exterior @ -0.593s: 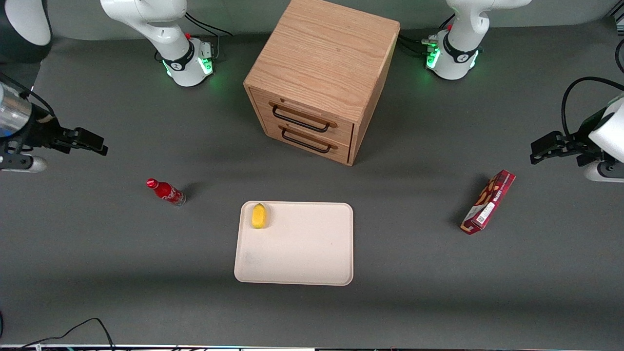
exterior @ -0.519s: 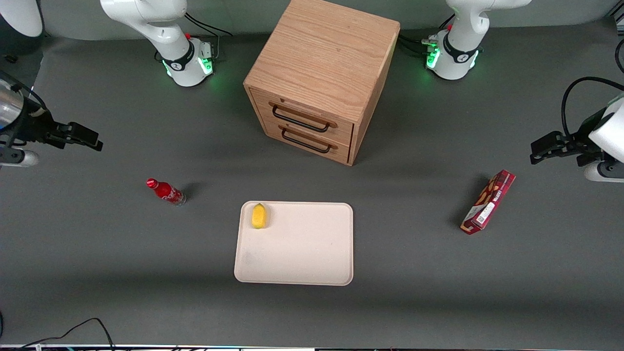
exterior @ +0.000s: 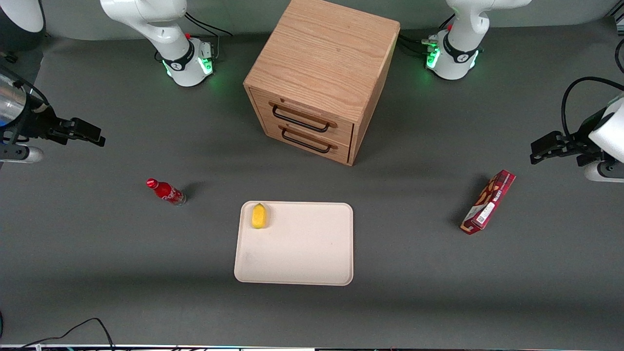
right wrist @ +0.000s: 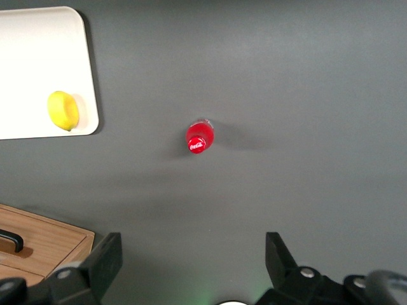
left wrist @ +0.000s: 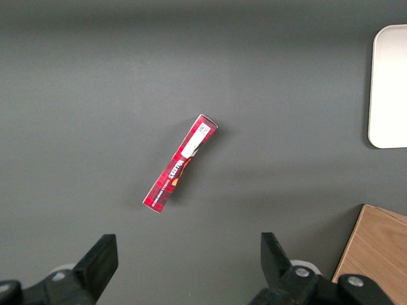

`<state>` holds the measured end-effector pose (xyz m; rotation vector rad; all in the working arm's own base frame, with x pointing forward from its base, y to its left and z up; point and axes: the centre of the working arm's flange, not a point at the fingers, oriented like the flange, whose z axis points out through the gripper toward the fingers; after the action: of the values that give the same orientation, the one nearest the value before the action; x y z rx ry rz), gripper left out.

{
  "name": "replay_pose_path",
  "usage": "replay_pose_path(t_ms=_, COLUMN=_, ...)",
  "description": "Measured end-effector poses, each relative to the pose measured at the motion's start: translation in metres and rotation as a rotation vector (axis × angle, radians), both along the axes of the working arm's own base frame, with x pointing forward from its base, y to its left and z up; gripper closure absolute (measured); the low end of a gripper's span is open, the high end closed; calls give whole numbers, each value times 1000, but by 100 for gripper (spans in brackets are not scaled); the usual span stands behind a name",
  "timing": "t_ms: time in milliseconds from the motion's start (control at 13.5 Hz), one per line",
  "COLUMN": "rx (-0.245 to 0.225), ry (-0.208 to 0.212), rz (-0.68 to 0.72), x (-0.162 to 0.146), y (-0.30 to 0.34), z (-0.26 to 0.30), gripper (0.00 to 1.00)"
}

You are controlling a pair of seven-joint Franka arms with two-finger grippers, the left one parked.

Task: Place coke bottle on tray
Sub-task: 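Move the open right gripper down toward the red Coca-Cola bottle's cap end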

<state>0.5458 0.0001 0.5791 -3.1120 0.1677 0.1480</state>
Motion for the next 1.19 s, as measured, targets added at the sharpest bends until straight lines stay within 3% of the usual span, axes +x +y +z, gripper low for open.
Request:
replay_pose_path(t_ms=148, rx=0, ry=-2, rz=4, x=22, y=3, z=-32, gripper=0)
replay_pose_path(t_ms=444, rx=6, ry=10, rz=55, x=59, y=36, z=-146, gripper=0)
replay_pose_path(t_ms=741, rx=-9, ry=-22, rz=61, x=38, y=35, z=-221, gripper=0)
replay_pose_path(t_ms=1185, rx=-21, ry=-49, rz=79, x=3, y=15, z=-243, gripper=4)
